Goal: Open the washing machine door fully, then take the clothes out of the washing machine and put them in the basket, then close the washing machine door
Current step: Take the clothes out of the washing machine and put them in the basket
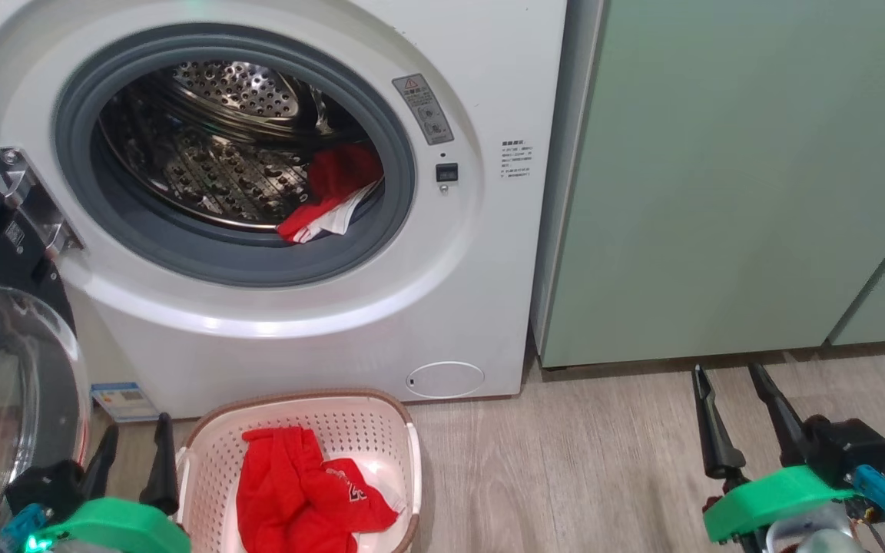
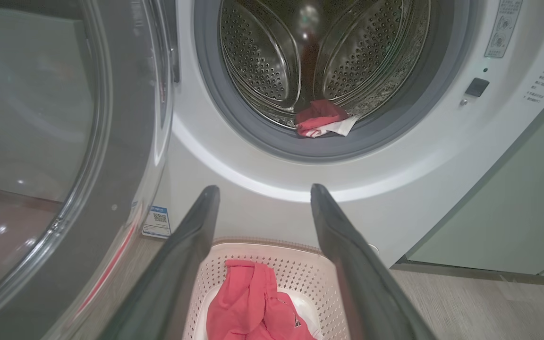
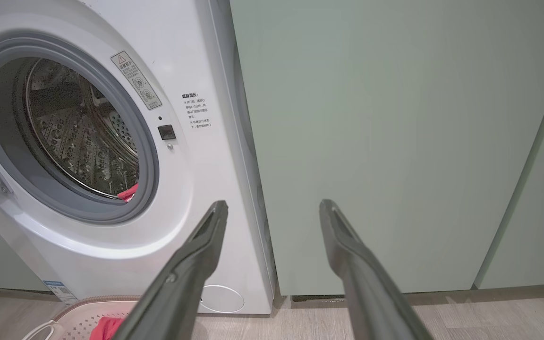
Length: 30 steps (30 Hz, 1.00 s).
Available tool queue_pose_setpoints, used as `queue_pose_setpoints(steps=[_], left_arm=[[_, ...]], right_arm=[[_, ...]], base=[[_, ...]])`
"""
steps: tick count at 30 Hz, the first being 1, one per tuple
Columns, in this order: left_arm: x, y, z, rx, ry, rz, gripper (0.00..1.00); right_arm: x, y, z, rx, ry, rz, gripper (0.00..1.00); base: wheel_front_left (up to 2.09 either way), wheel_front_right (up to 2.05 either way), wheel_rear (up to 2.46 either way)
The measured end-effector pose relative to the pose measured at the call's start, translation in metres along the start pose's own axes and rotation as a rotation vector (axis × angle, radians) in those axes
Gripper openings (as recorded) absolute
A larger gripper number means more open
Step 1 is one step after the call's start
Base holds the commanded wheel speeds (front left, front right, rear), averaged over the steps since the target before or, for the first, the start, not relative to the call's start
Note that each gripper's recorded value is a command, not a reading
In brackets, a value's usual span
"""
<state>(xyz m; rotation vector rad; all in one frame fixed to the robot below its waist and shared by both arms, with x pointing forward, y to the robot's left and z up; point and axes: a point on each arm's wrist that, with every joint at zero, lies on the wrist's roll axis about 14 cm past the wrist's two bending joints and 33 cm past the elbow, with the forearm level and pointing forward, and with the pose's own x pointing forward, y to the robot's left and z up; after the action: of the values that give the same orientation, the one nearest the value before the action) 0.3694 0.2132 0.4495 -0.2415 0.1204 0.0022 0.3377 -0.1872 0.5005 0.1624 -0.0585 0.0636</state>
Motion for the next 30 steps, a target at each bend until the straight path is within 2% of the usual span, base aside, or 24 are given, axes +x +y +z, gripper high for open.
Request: queue_pose_setpoints(steps=[19, 24, 30], left_arm=[[0.003, -0.015, -0.015, -0.006, 0.051, -0.051, 1.00], [0.011, -0.031, -0.041, -0.017, 0.176, -0.097, 1.00], [0.050, -0.070, -0.044, -0.040, 0.307, -0.186, 1.00]], right_arm=[[-0.001, -0.003, -0.003, -0.004, 0.011, -0.010, 1.00], [0.000, -0.003, -0.010, -0.003, 0.033, -0.011, 1.00], [-0.001, -0.009, -0.021, -0.003, 0.070, -0.031, 1.00]], base=[[0.00, 0.00, 0.00], [0.00, 0.00, 0.00], [0.00, 0.00, 0.00]])
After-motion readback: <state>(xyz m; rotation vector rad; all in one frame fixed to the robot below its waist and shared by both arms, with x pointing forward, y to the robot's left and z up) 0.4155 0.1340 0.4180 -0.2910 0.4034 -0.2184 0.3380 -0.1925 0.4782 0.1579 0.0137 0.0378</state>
